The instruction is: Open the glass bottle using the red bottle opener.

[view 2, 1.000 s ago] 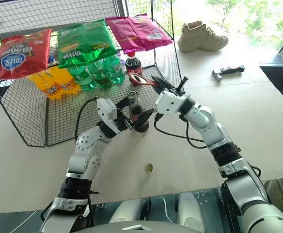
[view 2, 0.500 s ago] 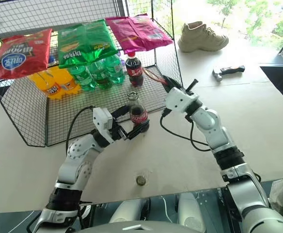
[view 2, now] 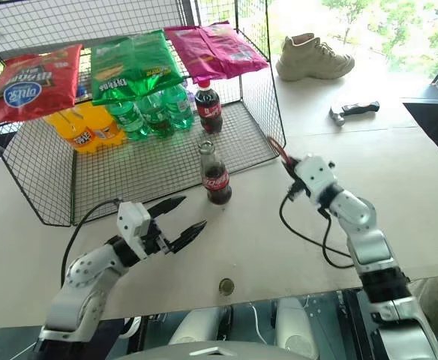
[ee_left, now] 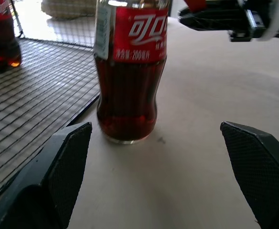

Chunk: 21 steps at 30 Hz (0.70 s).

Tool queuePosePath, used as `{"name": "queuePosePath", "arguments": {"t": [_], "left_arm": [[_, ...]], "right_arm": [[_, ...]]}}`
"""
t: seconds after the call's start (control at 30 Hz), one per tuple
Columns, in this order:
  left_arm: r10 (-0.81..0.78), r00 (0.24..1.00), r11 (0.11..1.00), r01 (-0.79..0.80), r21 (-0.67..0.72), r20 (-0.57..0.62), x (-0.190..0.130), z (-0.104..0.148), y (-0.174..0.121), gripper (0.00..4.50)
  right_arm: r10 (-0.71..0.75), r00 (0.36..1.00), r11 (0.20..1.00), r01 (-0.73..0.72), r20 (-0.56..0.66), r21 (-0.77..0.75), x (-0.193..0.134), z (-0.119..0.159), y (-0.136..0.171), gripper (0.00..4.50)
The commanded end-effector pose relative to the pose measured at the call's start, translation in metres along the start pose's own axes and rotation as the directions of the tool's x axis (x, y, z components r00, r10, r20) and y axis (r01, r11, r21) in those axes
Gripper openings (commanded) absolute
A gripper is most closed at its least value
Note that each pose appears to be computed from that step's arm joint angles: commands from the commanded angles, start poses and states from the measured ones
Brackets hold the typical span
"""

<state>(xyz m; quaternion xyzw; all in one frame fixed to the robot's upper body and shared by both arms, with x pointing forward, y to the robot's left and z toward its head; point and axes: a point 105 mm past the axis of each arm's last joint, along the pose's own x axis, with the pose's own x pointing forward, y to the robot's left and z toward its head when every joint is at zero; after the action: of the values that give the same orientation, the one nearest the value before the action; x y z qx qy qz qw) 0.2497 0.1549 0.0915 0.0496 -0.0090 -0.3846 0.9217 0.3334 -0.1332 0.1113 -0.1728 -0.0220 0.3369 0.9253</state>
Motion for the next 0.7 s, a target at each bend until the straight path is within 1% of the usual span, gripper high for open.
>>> {"name": "queuePosePath", "arguments": {"t": [0.03,0.13,0.17,0.2,0.23,0.27,0.3,0.33,0.37,0.4,0.57,0.7], "left_arm": [[0.059,0.997,0.998,-0.058,0.016,-0.042,-0.008,-0.002,0.006,4.46],[0.084,0.991,0.996,-0.084,0.005,-0.107,-0.016,-0.013,0.006,4.46],[0.092,0.988,0.996,-0.092,0.004,-0.121,-0.018,-0.015,0.006,4.5],[0.101,0.986,0.995,-0.102,-0.001,-0.134,-0.02,-0.018,0.006,4.5],[0.11,0.982,0.994,-0.111,0.001,-0.152,-0.023,-0.02,0.005,4.5],[0.118,0.979,0.993,-0.119,0.002,-0.168,-0.026,-0.022,0.005,4.5],[0.126,0.976,0.992,-0.129,-0.003,-0.178,-0.028,-0.024,0.005,4.5],[0.132,0.973,0.991,-0.136,-0.007,-0.189,-0.03,-0.025,0.004,4.5],[0.14,0.97,0.989,-0.145,-0.01,-0.198,-0.033,-0.026,0.003,4.5],[0.149,0.966,0.988,-0.154,-0.004,-0.21,-0.035,-0.027,0.003,4.5],[0.183,0.954,0.982,-0.189,0.0,-0.238,-0.047,-0.029,0.003,4.5],[0.203,0.945,0.979,-0.205,0.02,-0.258,-0.057,-0.031,0.005,4.5]], "right_arm": [[0.074,0.997,0.991,-0.072,-0.018,0.114,-0.01,0.006,0.008,0.0],[0.111,0.991,0.975,-0.094,-0.078,0.201,-0.016,-0.004,0.014,0.0],[0.119,0.988,0.971,-0.096,-0.095,0.221,-0.018,-0.007,0.015,0.91],[0.127,0.986,0.967,-0.1,-0.107,0.233,-0.021,-0.009,0.015,1.26],[0.128,0.986,0.967,-0.099,-0.11,0.236,-0.023,-0.01,0.014,1.4],[0.125,0.987,0.965,-0.097,-0.103,0.242,-0.026,-0.009,0.012,2.03],[0.122,0.988,0.966,-0.096,-0.097,0.239,-0.029,-0.009,0.01,2.25],[0.112,0.989,0.973,-0.089,-0.098,0.214,-0.033,-0.009,0.008,2.78],[0.135,0.986,0.974,-0.113,-0.099,0.196,-0.04,-0.011,0.007,3.09],[0.147,0.984,0.977,-0.129,-0.097,0.172,-0.048,-0.014,0.005,3.62],[0.133,0.988,0.982,-0.121,-0.073,0.148,-0.08,-0.022,-0.01,3.62],[0.145,0.988,0.981,-0.137,-0.048,0.139,-0.103,-0.022,-0.022,3.62]]}}
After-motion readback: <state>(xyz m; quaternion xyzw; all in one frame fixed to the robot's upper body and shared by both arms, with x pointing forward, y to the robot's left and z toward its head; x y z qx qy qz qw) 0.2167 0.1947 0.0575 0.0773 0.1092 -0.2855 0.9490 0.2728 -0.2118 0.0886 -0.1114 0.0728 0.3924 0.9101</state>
